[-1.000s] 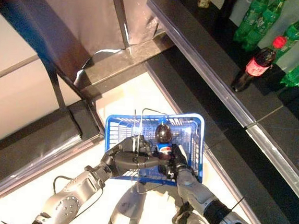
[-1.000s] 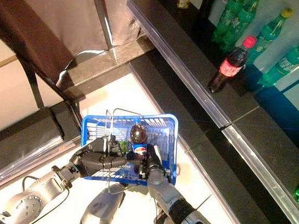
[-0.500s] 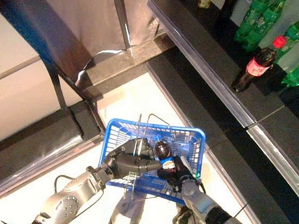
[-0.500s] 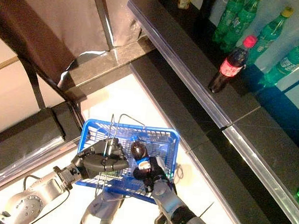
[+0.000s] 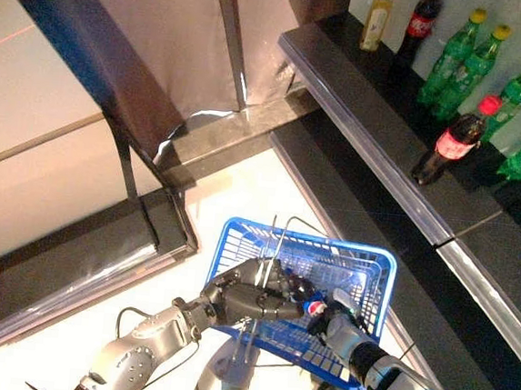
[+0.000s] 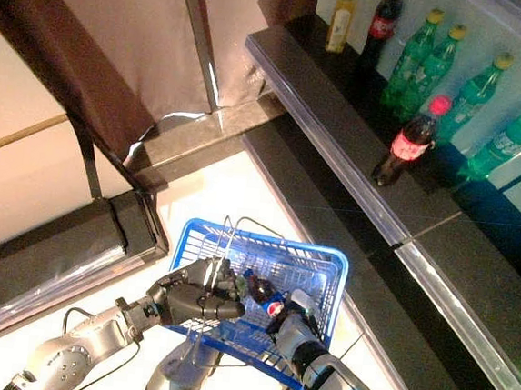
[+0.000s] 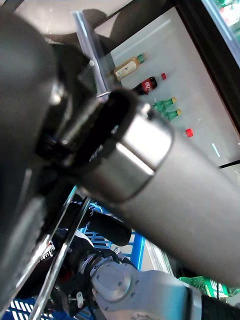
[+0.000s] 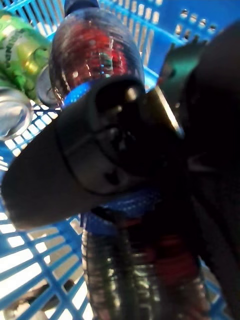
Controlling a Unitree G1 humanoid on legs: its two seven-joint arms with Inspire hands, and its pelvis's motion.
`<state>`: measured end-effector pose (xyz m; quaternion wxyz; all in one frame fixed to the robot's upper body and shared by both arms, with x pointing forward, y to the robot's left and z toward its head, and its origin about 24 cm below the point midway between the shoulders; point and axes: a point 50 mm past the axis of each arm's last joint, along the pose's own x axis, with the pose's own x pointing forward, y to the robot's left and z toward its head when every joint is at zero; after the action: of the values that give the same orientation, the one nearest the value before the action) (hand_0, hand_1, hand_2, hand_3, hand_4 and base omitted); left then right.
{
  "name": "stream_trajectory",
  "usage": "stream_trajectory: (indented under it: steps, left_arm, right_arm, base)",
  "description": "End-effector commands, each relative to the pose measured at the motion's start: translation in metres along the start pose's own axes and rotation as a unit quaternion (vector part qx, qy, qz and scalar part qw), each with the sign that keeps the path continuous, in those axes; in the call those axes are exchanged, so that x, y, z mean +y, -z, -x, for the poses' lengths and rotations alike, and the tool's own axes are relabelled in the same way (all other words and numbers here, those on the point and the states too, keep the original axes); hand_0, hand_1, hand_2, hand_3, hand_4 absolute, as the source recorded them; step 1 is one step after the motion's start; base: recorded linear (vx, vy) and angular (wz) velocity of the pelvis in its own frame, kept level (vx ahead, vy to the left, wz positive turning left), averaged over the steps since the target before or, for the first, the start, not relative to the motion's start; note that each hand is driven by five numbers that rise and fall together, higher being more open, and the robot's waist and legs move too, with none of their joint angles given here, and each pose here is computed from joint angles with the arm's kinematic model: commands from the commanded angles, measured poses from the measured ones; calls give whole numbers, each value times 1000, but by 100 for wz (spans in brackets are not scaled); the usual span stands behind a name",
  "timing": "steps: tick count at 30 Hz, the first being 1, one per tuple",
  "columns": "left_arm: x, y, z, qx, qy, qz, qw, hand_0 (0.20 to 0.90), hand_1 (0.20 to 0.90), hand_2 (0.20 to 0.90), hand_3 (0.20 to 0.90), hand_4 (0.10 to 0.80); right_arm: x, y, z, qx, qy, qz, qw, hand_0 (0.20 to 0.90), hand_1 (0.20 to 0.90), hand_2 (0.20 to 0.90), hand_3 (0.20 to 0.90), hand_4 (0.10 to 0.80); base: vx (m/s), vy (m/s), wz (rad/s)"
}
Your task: Pick up the drink and place into the basket.
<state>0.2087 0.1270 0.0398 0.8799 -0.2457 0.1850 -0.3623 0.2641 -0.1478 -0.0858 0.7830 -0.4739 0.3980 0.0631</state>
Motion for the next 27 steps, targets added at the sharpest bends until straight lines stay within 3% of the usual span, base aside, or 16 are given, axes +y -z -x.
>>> stream_trajectory:
  steps: [1, 2, 3, 4, 9, 16, 21, 27]
  left_arm:
    - [-90, -83, 1, -215, 246, -75, 942, 300, 300, 300, 200, 100]
    - [-89, -83, 1, -213, 242, -73, 944, 300, 300, 300, 200, 100]
    - [-89, -83, 1, -212, 240, -71, 945, 300, 300, 300, 200, 100]
    - [-88, -82, 2, -210, 237, -66, 946, 300, 300, 300, 200, 100]
    - [-83, -85, 6, -212, 223, -60, 950, 300, 300, 300, 200, 100]
    - [-64, -90, 19, -235, 178, -73, 953, 300, 300, 300, 200, 100]
    - [-46, -96, 38, -261, 119, -79, 955, 300, 300, 300, 200, 100]
    - [-37, -94, 47, -265, 85, -72, 958, 300, 300, 300, 200, 100]
  right_arm:
    - [11, 11, 1, 37, -16, 16, 999, 441, 441, 441, 365, 265]
    - [14, 13, 2, 37, -20, 6, 999, 721, 721, 721, 691, 591]
    - [16, 13, 2, 35, -20, 0, 999, 860, 860, 860, 853, 753]
    - [18, 14, 3, 30, -19, -17, 999, 900, 900, 900, 900, 800]
    - [17, 3, 6, -17, -1, -69, 997, 900, 900, 900, 900, 800]
    - [-14, -28, 38, -148, 59, -116, 980, 900, 900, 900, 900, 800]
    - [-82, -21, 79, -271, 105, -142, 946, 900, 900, 900, 900, 800]
    - [-125, -25, 118, -361, 112, -168, 910, 900, 900, 900, 900, 800]
  base:
    - [60, -9, 7]
    - [43, -4, 4]
    - [61, -4, 7]
    - [52, -2, 8]
    - [18, -7, 1]
    - [-11, -14, -6]
    - [-11, -34, -17]
    - [16, -15, -19]
